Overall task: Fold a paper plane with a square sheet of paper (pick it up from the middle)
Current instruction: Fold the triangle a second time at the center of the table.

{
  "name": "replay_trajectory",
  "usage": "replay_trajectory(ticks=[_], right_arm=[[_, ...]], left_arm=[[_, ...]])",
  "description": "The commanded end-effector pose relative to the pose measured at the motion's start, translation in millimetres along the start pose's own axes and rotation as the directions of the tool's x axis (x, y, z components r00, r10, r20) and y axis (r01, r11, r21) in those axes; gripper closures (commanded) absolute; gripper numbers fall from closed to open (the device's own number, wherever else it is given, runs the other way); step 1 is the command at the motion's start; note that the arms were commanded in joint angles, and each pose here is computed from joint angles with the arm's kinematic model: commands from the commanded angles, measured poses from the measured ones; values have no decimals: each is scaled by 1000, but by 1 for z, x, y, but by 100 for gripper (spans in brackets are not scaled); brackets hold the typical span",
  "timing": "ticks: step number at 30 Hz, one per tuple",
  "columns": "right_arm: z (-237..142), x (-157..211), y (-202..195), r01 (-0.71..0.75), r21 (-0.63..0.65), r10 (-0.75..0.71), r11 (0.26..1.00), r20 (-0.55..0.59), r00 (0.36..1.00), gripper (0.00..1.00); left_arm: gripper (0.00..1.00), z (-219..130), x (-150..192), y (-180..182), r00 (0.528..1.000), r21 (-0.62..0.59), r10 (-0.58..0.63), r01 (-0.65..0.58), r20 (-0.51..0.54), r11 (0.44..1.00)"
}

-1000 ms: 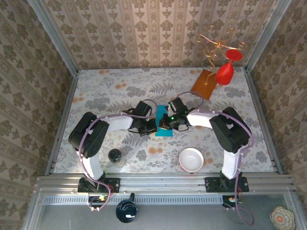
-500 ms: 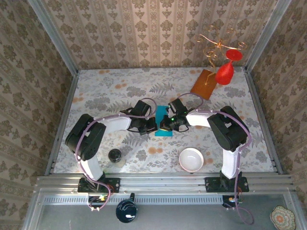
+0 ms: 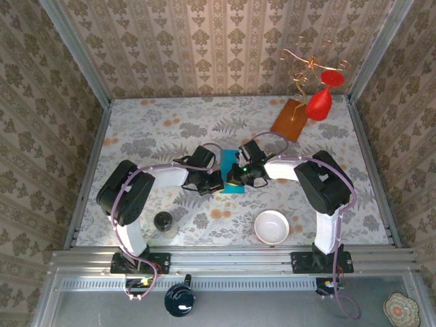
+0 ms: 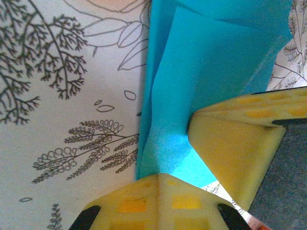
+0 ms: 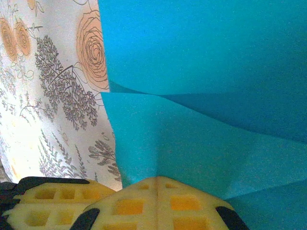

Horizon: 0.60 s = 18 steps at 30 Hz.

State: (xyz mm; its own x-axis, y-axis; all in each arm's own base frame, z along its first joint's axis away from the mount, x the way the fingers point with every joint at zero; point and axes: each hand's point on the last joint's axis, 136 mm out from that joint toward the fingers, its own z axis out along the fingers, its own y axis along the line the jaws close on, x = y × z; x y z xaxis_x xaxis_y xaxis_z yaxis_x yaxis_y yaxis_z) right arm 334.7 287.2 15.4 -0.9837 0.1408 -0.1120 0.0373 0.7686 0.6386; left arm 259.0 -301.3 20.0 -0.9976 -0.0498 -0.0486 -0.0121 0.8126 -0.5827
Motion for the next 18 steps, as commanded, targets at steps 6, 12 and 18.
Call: replay_trajectory(ticks=[6, 12, 18], right_arm=[[-2, -16, -35, -26, 46, 25, 999, 36, 999, 100], [-19, -52, -62, -85, 39, 80, 996, 111, 991, 99], [-38, -82, -80, -110, 65, 98, 992, 165, 981, 99]], left_arm=[[100, 8, 33, 56, 992, -174, -106, 93, -69, 980], [100, 5, 38, 61, 989, -180, -125, 110, -73, 978], [100, 6, 35, 58, 990, -159, -122, 109, -75, 981]])
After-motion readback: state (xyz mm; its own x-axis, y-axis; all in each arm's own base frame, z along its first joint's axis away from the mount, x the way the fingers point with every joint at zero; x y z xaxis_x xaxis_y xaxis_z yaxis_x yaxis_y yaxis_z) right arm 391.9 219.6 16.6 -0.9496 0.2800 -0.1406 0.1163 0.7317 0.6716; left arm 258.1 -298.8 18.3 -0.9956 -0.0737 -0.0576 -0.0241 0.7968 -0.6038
